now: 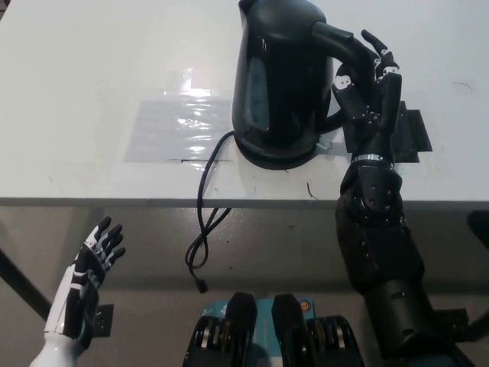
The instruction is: A kettle and its base are kept separately on the desk infront of the robot and the robot uses its right hand to lift the kettle by its handle and places it on its base to align it correctly.
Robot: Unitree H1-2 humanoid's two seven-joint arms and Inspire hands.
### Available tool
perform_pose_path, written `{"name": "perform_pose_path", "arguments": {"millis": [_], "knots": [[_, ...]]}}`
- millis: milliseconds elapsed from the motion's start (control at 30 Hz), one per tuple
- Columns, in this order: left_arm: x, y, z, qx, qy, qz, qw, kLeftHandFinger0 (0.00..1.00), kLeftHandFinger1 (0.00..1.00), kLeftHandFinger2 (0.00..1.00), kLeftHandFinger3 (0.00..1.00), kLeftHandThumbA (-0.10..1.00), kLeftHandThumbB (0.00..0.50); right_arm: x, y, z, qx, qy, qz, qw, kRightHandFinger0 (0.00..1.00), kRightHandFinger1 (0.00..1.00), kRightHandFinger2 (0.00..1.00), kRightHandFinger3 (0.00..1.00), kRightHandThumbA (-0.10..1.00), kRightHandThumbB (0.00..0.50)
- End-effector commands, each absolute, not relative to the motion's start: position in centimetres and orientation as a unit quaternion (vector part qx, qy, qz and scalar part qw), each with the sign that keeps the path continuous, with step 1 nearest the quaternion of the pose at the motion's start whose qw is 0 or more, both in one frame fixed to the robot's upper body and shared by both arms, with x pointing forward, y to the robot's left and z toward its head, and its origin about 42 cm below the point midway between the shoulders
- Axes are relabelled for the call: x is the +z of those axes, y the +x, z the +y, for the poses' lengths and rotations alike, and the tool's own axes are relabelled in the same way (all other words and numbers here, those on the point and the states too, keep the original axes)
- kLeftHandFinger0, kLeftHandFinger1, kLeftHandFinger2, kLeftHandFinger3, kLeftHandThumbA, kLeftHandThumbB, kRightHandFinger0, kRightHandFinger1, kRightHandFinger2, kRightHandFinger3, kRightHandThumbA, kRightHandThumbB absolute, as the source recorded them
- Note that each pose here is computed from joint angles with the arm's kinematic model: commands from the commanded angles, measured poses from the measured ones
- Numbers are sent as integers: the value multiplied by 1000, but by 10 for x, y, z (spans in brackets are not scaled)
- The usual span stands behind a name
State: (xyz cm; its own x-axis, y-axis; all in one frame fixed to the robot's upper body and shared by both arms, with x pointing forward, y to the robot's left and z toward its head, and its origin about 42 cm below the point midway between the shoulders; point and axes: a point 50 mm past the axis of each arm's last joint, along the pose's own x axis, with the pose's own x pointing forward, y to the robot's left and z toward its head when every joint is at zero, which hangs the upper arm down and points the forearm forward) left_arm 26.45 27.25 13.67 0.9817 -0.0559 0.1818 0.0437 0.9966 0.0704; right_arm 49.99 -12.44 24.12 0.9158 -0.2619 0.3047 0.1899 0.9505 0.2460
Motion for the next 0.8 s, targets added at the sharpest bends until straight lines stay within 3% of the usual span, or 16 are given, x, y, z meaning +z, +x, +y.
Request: {"name": "perform_pose_path", "arguments": {"millis": [0,100,500,700,733,767], "knots": [[150,269,278,-27,36,-120,992,1000,1000,1000,1000,1000,210,274,499,-107,-100,114,-229,962,0,170,594,713,-100,90],[150,270,278,-28,39,-120,992,1000,1000,1000,1000,1000,207,273,494,-108,-101,126,-227,961,0,166,578,689,-100,99],[151,271,279,-29,41,-123,991,1000,1000,1000,1000,1000,189,269,487,-110,-97,135,-219,962,0,188,629,774,-100,87],[152,271,278,-31,39,-122,991,1000,1000,1000,1000,1000,191,264,489,-111,-107,106,-215,965,0,192,626,736,-100,107],[152,271,279,-30,38,-122,991,1000,1000,1000,1000,1000,189,263,490,-110,-111,90,-214,966,23,245,681,788,-100,145],[153,271,279,-29,39,-122,991,1000,1000,1000,1000,1000,196,263,490,-110,-101,84,-211,969,314,605,1000,1000,-4,260]]}}
